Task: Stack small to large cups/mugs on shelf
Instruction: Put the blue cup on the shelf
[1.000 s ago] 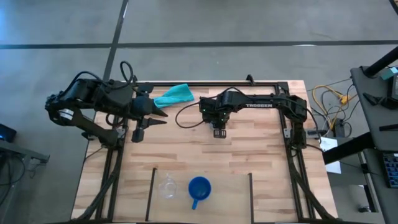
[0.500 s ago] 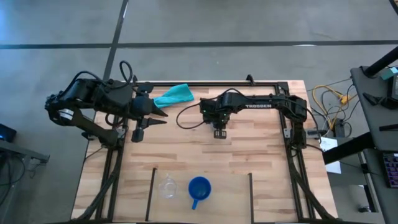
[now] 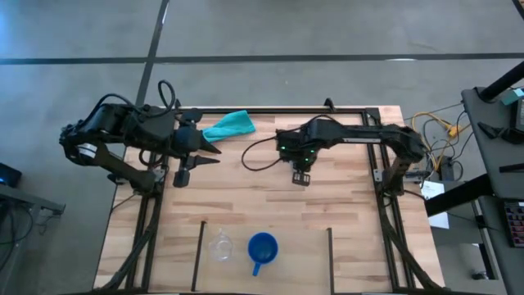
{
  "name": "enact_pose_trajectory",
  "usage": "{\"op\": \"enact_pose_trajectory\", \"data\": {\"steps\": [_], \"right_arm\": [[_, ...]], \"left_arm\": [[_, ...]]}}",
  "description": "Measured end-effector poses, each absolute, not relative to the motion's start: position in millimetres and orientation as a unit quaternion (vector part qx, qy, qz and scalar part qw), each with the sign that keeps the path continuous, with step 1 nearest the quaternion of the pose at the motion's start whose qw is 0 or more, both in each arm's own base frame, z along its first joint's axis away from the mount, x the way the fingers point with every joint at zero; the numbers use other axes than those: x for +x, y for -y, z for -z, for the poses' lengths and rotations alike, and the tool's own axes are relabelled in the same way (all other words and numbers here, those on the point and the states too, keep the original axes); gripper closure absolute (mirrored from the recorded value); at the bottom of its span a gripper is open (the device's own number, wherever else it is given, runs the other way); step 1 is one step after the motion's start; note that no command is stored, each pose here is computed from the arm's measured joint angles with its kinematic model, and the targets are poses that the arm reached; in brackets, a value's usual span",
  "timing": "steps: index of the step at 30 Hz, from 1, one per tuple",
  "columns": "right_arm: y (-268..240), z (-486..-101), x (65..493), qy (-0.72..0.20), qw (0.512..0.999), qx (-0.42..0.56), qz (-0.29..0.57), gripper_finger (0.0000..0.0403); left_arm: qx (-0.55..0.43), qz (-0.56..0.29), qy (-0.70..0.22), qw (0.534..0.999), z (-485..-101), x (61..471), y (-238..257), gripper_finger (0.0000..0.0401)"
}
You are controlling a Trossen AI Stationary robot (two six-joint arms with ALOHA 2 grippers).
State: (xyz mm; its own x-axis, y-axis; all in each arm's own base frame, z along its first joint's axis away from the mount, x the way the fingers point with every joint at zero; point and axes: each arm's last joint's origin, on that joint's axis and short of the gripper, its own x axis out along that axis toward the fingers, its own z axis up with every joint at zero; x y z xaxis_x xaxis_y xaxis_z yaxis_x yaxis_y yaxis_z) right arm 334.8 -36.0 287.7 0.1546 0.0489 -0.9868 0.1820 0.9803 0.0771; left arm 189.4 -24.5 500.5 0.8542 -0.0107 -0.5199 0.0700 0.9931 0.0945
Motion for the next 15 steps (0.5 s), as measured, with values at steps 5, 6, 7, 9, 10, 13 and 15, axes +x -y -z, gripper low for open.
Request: {"op": "enact_pose_trajectory", "data": {"steps": [5, 6, 7, 9, 10, 13, 15], "right_arm": [[10.8, -322.0, 310.6, -0.617, 0.774, 0.132, 0.054, 0.0394], [4.6, -327.6, 305.7, -0.612, 0.777, 0.136, 0.053, 0.0394], [-1.1, -332.7, 300.8, -0.609, 0.779, 0.140, 0.053, 0.0394], [-13.1, -341.2, 292.9, -0.600, 0.785, 0.149, 0.050, 0.0394], [-19.0, -344.7, 289.7, -0.595, 0.788, 0.152, 0.048, 0.0394], [-38.2, -349.2, 284.3, -0.591, 0.791, 0.156, 0.036, 0.0394], [-51.5, -350.4, 282.6, -0.592, 0.791, 0.152, 0.024, 0.0394]], "left_arm": [[0.056, 0.018, -0.270, 0.961, -500.0, 190.4, 24.4, 0.0315], [0.057, 0.017, -0.270, 0.961, -500.0, 190.4, 24.3, 0.0315], [0.057, 0.016, -0.270, 0.961, -499.9, 190.6, 24.3, 0.0315], [0.058, 0.012, -0.269, 0.961, -499.9, 191.7, 24.2, 0.0315], [0.059, 0.009, -0.269, 0.961, -500.0, 191.8, 24.0, 0.0315], [0.061, 0.002, -0.270, 0.961, -499.6, 192.5, 23.7, 0.0315], [0.062, -0.001, -0.270, 0.961, -499.5, 193.7, 23.7, 0.0315]]}}
